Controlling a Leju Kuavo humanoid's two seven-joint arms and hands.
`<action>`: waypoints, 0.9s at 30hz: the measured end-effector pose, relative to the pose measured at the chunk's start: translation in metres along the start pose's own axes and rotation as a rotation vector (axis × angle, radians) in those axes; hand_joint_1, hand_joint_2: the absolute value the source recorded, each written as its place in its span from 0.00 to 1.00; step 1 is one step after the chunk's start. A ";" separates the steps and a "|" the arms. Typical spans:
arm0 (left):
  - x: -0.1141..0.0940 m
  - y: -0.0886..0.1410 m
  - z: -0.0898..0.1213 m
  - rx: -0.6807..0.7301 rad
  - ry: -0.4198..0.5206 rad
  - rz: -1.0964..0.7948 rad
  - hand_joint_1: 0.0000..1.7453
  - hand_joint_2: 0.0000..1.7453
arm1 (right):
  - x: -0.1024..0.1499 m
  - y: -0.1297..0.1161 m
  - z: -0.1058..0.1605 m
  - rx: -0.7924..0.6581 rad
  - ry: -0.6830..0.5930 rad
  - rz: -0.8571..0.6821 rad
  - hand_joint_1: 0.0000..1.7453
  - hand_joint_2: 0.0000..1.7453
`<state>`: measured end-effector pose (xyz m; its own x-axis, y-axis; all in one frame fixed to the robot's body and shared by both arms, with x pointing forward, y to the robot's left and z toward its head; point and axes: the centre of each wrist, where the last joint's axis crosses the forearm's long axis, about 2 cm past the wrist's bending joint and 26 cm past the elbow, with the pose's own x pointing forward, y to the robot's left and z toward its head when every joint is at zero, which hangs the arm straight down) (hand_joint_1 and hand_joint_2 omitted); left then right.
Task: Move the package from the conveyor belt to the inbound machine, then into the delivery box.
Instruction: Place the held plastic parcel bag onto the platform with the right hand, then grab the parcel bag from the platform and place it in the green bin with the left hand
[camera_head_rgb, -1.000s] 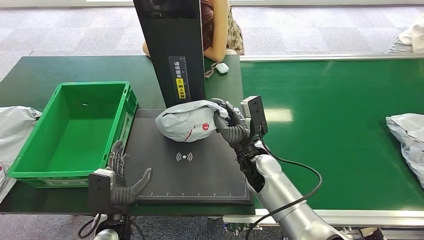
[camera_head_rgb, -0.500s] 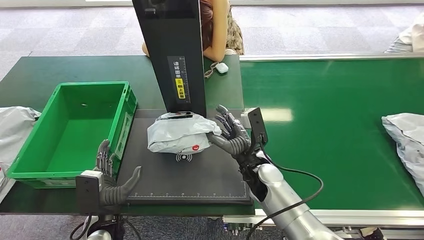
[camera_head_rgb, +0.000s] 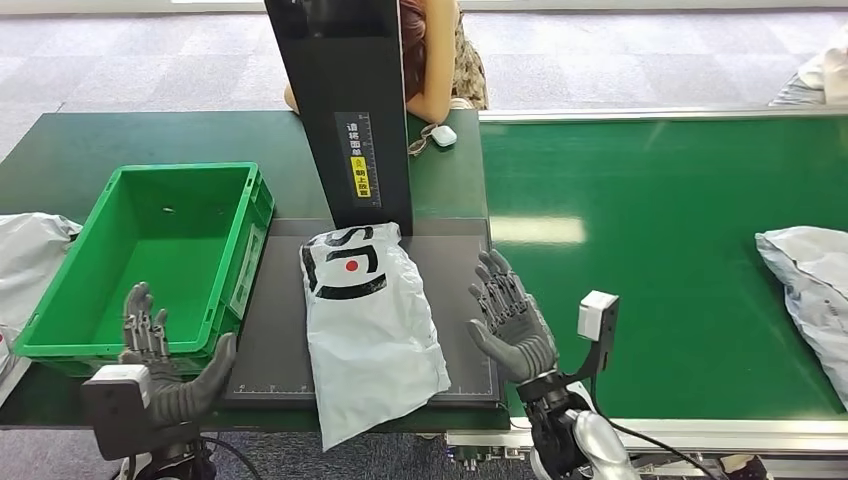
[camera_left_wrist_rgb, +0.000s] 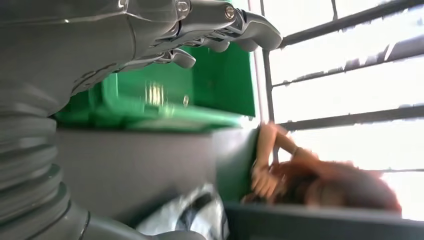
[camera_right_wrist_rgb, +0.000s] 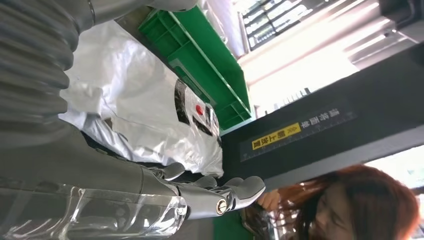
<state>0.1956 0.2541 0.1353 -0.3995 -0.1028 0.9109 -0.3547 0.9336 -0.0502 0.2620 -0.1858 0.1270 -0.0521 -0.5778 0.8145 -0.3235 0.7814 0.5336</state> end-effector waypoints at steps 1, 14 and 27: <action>0.003 0.005 -0.001 0.031 -0.019 -0.004 0.00 1.00 | 0.001 -0.002 0.006 -0.011 -0.007 -0.008 0.00 1.00; 0.027 -0.003 -0.014 -0.381 -0.057 -0.259 0.00 1.00 | 0.028 -0.016 0.051 -0.198 -0.153 -0.088 0.00 1.00; 0.009 -0.079 -0.025 -1.011 -0.117 -0.404 0.00 1.00 | 0.034 -0.021 0.049 -0.244 -0.176 -0.106 0.00 1.00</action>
<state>0.2414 0.1877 0.1580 -0.5069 -0.4467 0.7372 0.3588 0.6683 0.6516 0.2201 -0.2330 0.1322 -0.1996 -0.6740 0.7113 -0.1012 0.7362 0.6692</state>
